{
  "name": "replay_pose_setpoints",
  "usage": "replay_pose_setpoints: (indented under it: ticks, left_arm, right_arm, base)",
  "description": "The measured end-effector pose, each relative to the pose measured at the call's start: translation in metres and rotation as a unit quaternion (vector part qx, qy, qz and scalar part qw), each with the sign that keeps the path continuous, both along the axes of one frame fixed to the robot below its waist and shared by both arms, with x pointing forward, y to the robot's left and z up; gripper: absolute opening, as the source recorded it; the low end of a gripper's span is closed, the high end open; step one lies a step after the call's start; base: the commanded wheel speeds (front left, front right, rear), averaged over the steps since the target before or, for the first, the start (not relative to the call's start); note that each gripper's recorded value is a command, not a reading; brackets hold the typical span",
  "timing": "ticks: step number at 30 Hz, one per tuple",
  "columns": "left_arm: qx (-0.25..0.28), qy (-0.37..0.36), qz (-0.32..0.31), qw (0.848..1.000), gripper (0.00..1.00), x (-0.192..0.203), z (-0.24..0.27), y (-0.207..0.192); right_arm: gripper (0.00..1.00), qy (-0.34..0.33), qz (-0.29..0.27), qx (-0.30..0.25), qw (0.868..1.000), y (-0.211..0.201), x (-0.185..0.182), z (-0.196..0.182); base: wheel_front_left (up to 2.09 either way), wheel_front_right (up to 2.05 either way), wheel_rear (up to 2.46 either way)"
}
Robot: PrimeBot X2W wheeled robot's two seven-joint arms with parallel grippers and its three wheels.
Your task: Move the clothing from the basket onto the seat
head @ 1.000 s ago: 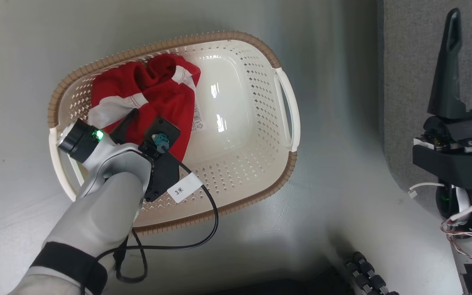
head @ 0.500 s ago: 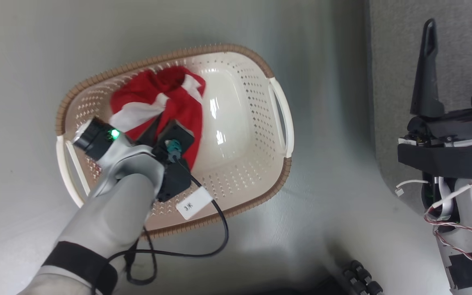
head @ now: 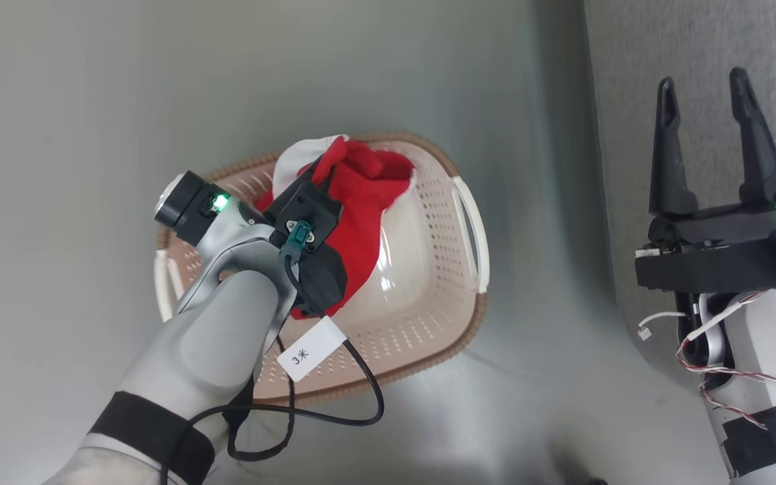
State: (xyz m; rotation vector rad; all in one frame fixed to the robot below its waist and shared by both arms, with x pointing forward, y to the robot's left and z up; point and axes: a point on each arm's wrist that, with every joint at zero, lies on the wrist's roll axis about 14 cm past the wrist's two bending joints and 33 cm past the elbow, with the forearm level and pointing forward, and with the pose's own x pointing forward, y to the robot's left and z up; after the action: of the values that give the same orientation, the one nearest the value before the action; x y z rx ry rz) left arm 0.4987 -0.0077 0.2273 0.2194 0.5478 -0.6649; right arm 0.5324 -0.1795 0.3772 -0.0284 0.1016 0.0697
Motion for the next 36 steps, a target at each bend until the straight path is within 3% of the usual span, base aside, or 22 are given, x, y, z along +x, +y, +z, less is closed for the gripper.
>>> replay_pose_setpoints:
  ticks: [16,30,36]
  left_arm:
    - [-0.108,-0.118,0.043,0.986,0.00,0.034,0.144,0.006]
    - [-0.157,-0.237,0.083,0.955,0.00,0.041,0.278,0.038]
    - [-0.166,-0.269,0.099,0.944,0.00,0.032,0.318,0.052]
  right_arm:
    - [1.00,-0.024,0.052,0.021,0.998,0.036,-0.006,0.043]
    - [1.00,-0.054,0.103,0.019,0.993,0.067,-0.019,0.089]
    - [1.00,-0.061,0.155,0.020,0.986,0.101,-0.035,0.105]
  base:
    - [0.00,0.00,0.00]
    - [0.00,0.00,0.00]
    - [0.00,0.00,0.00]
